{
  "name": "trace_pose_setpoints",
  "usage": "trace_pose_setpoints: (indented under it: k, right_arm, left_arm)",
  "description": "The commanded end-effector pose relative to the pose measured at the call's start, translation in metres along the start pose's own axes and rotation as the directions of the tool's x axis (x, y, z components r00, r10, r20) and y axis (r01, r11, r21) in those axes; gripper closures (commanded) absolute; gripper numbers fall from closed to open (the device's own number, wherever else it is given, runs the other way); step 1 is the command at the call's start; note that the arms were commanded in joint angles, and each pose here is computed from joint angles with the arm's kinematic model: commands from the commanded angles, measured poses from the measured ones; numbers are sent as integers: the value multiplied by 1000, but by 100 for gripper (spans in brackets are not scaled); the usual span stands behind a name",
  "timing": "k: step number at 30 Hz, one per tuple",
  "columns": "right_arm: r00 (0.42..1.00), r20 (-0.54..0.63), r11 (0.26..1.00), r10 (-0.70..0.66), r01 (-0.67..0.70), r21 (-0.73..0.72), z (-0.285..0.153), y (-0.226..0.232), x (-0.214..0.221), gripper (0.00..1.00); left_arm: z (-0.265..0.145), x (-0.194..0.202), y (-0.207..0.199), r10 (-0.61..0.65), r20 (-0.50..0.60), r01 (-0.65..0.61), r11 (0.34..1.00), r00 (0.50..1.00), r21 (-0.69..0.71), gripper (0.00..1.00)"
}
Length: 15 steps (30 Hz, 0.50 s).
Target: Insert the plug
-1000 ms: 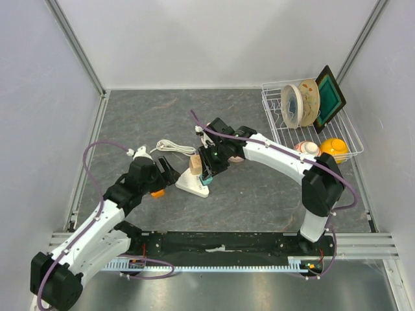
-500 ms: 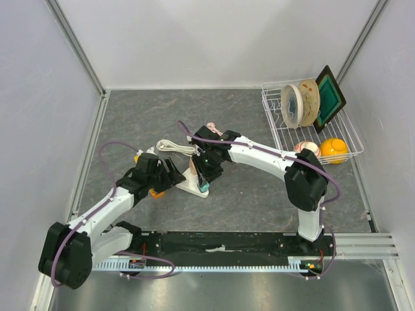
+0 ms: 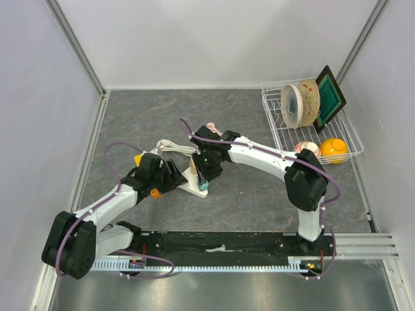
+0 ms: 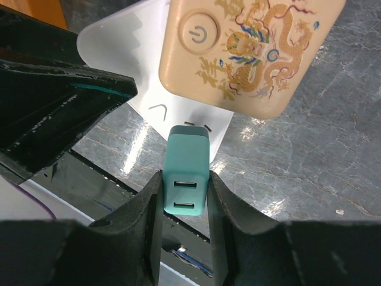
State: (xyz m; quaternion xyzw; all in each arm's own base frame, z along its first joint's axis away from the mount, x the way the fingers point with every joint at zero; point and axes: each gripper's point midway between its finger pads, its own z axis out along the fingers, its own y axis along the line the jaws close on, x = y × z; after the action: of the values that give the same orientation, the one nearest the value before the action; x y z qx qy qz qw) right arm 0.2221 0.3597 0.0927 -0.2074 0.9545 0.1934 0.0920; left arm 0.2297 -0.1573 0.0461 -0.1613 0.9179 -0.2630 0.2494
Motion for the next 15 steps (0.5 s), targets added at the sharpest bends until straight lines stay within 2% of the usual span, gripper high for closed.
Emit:
trace_pose_setpoints:
  k: [1,9,15]
  right_arm:
    - [997,79,999,14,-10,-45,-11,15,-16,100]
    - [992,119,998,40,-35,-49,-10,15,-20,100]
    - [994,96,998,57,-54,-38,-8,10,-10,100]
  left_arm:
    - [1,-4,-10,-20,11,20,999,1000,48,32]
    - [2,0,-11,-39,-3,39,997,999,62,35]
    - [1,-1,-13,-42,1,42,997,999,67,36]
